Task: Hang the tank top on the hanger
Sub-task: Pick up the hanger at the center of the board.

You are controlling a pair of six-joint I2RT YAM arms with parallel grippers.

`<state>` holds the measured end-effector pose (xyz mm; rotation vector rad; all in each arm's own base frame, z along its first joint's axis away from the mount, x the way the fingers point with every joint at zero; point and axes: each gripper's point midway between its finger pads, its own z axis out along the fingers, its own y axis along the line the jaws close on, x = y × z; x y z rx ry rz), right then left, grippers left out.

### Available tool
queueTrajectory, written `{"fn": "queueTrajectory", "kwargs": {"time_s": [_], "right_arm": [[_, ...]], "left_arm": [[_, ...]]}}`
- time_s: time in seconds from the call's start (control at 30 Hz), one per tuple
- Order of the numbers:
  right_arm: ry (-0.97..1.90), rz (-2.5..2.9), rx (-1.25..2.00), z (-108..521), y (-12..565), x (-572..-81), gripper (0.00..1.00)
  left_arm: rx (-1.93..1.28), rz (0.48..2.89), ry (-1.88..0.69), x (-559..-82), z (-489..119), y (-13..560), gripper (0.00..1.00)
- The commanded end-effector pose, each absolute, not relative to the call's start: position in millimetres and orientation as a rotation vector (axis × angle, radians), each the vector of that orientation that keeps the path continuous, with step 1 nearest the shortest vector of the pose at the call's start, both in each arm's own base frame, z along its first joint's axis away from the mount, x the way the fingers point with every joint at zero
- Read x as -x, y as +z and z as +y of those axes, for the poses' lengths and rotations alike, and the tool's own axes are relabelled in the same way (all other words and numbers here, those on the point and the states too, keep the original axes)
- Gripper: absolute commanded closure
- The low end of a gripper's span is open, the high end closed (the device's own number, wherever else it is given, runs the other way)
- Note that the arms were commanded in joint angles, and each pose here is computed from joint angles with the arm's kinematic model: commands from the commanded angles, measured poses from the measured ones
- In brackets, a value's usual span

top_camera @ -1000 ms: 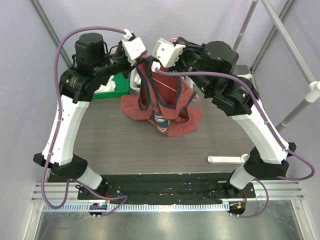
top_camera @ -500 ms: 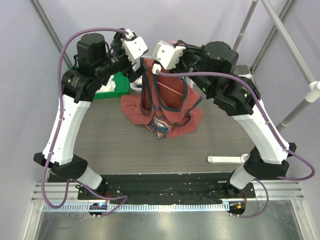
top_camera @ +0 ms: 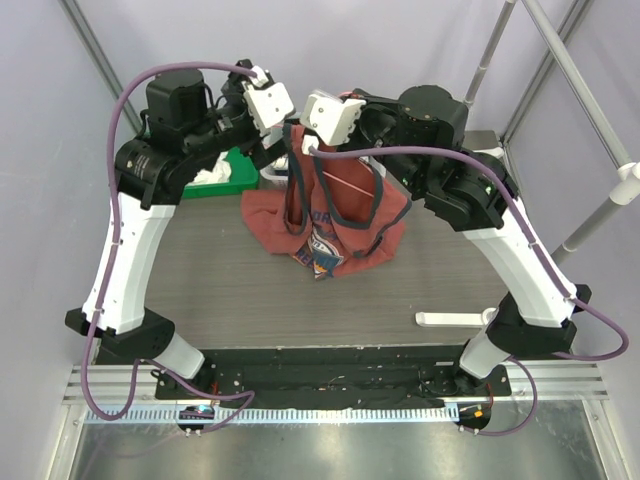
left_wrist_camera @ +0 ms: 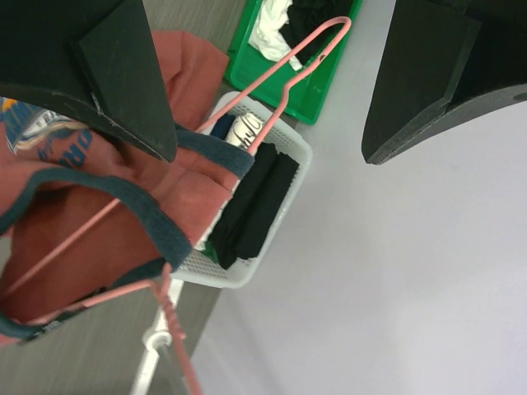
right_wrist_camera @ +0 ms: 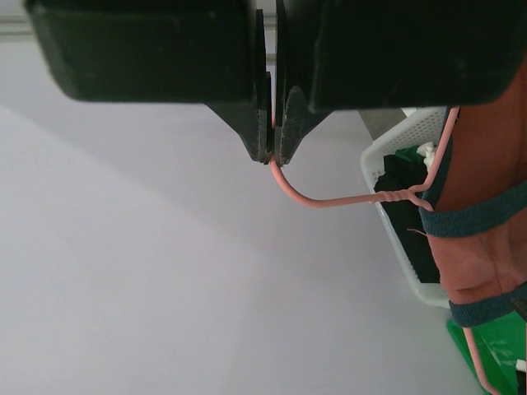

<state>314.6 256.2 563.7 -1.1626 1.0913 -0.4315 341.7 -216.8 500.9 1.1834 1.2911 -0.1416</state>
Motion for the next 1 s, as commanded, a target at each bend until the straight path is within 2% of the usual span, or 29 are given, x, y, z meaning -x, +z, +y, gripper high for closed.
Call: {"fn": "queueTrajectory", "kwargs": {"time_s": [0.0, 0.3, 0.57, 0.7, 0.77, 0.9, 0.97], "right_arm": [[-0.428, 1.088, 1.175, 260, 562, -314, 0.99], [-0.409, 1.089, 1.189, 266, 557, -315, 0.99], [-0.400, 1.090, 1.196, 268, 556, -315, 0.99], [-0.399, 1.091, 1.201, 269, 555, -316, 0.99], [-0.397, 1.092, 1.202, 270, 554, -316, 0.99], [-0.396, 1.090, 1.202, 270, 555, -316, 0.99], [-0.394, 1.088, 1.201, 270, 556, -315, 0.99]], "left_arm": [[-1.348, 1.257, -0.207, -323, -227, 480, 0.00], [-1.488, 1.255, -0.321, -317, -243, 446, 0.00], [-1.527, 1.312, -0.333, -338, -252, 410, 0.15], [-1.520, 1.315, -0.350, -342, -256, 409, 0.41], [-1.521, 1.315, -0.352, -344, -257, 407, 0.68], [-1.533, 1.328, -0.370, -342, -258, 401, 0.71], [-1.539, 1.331, -0.376, -341, -258, 399, 0.76]]}}
